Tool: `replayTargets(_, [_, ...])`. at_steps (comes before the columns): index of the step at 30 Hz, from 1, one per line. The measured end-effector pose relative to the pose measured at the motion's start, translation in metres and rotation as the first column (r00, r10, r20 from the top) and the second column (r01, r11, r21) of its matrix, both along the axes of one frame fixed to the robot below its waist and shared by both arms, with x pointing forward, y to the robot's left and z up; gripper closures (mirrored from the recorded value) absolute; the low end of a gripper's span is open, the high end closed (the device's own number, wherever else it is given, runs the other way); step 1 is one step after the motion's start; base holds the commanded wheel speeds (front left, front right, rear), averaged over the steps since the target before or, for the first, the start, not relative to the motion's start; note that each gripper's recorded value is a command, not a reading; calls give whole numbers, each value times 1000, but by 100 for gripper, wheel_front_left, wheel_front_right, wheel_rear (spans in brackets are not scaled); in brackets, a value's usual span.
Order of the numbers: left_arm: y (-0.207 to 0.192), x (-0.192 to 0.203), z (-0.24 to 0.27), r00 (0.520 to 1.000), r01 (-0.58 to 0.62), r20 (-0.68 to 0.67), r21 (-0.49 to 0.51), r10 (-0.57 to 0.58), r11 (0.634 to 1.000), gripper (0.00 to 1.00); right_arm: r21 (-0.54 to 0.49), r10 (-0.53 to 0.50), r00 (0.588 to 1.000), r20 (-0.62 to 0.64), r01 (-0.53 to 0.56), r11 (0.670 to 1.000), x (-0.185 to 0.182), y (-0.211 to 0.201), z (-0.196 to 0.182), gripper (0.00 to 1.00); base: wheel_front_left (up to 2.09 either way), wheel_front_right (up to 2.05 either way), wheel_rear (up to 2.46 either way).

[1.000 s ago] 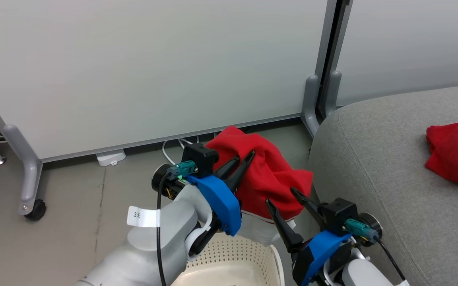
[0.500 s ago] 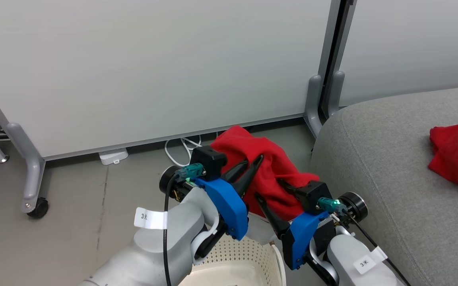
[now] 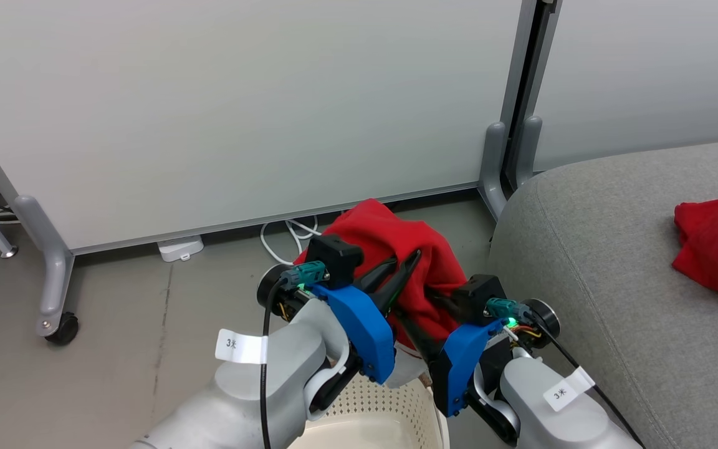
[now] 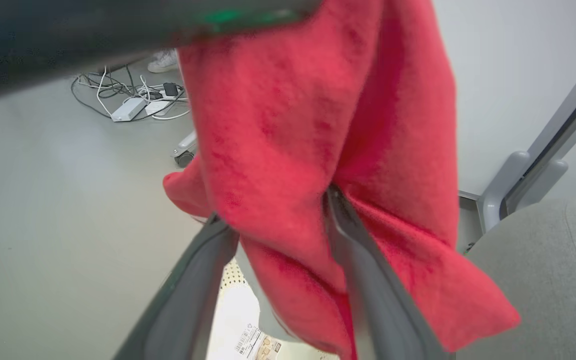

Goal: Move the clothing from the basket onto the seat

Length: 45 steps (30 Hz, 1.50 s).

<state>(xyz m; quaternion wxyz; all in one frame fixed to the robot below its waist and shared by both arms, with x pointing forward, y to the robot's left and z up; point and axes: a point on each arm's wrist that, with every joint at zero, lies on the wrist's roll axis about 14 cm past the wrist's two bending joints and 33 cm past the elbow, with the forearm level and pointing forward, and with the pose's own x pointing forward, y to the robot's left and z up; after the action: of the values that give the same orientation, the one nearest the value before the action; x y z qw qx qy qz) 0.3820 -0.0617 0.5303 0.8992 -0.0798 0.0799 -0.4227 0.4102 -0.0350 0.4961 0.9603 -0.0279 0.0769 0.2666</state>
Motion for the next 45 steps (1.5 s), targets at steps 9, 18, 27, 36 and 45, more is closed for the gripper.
replayTargets(9, [1, 0, -2, 1000, 3, -5, 3, -3, 1000, 100, 46, -1, 999, -34, 2, 999, 1, 3, -3, 100, 0, 0, 0])
replayTargets(18, [6, 7, 0, 1000, -8, 12, 19, 8, 1000, 100, 94, -16, 999, -35, 19, 995, -2, 0, -3, 100, 0, 0, 0])
replayTargets(27, [7, 8, 0, 1000, -10, 24, 24, 9, 1000, 100, 109, -21, 999, -40, 25, 994, -4, -1, -5, 100, 0, 0, 0])
replayTargets(36, [7, 8, 0, 1000, -12, 23, 22, 11, 1000, 100, 111, -25, 999, -41, 29, 993, -3, -3, -5, 100, 0, 0, 0])
replayTargets(45, [6, 8, -1, 1000, -10, 20, 22, 9, 1000, 100, 108, -25, 999, -44, 30, 994, -2, -3, -6, 100, 0, 0, 0])
